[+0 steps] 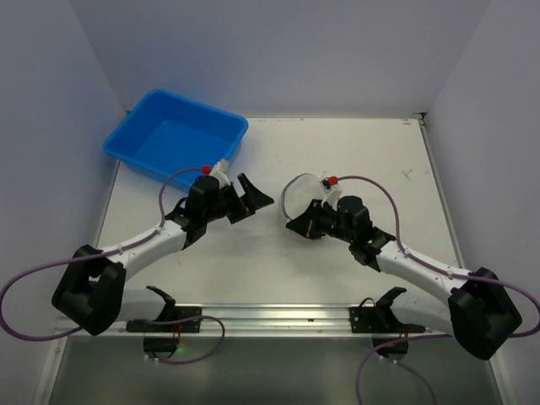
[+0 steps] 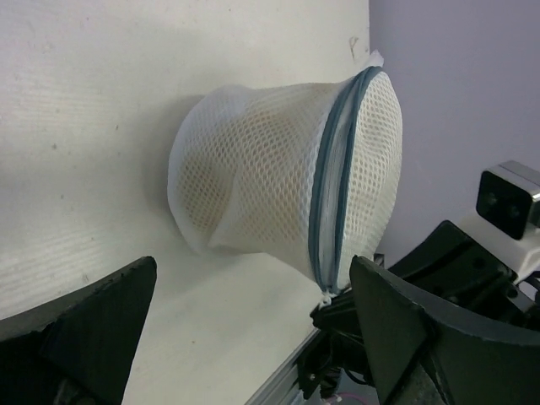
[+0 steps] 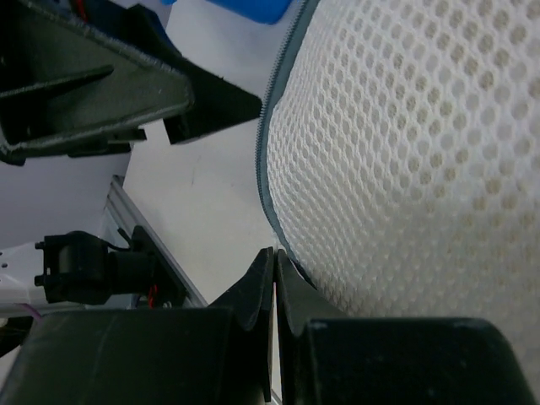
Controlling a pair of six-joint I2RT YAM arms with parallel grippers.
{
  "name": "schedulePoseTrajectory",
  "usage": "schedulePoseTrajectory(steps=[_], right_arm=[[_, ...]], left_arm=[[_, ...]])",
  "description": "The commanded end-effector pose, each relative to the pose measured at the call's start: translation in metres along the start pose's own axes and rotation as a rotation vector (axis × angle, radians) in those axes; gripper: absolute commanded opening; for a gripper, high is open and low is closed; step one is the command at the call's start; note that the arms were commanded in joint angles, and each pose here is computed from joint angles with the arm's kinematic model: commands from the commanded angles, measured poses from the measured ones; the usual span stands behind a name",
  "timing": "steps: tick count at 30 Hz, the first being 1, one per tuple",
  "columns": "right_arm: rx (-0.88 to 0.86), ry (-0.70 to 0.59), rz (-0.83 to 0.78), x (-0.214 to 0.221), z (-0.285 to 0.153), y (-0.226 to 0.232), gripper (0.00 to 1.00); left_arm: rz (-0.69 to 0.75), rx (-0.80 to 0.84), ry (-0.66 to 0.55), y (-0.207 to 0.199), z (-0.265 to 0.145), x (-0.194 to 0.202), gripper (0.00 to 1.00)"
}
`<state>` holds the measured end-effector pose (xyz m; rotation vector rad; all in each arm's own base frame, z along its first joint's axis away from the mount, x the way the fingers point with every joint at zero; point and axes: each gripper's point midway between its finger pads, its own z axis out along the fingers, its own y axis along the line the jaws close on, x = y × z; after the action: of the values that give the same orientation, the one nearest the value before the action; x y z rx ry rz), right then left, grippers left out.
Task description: Unzip the laundry bag and remove the bra
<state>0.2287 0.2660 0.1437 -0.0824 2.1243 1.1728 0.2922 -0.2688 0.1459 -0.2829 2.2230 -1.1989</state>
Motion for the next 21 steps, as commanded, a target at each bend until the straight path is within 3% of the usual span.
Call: schedulePoseTrajectory(steps=[1,3,9,14,17,18,21], right_arm=[[-0.090,-0.081,-0.004,-0.026,0.011,0.032,0.00],[-0.093,-0.076,-0.012,-0.027,0.014,0.036,0.00],[-0.088,-0.062,-0.023,-0.020,0.018,0.039,0.00],[-0.073,-0.064,-0.040,-0.017,0.011,0.037,0.00],[-0.041,-0.040,-0.066,-0.007,0.006,0.026,0.00],[-0.016,-0.028,-0.074,-0.003,0.001,0.021,0.00],[0.117,-0.049,-0.110,0.001,-0.015,-0.010,0.00]], left_arm=[[-0.044,0.101,-0.073,-0.027,-0.017,-0.004,1.00],[-0.037,0.111,-0.069,-0.034,-0.018,0.001,1.00],[-0.010,0.106,-0.032,-0.046,0.003,0.016,0.85],[-0.018,0.071,-0.010,-0.036,0.020,0.026,0.55],[-0.012,0.043,-0.015,-0.028,0.021,0.026,0.31],[-0.009,0.029,-0.016,-0.024,0.021,0.026,0.18],[0.003,-0.004,-0.019,-0.013,0.015,0.027,0.00]])
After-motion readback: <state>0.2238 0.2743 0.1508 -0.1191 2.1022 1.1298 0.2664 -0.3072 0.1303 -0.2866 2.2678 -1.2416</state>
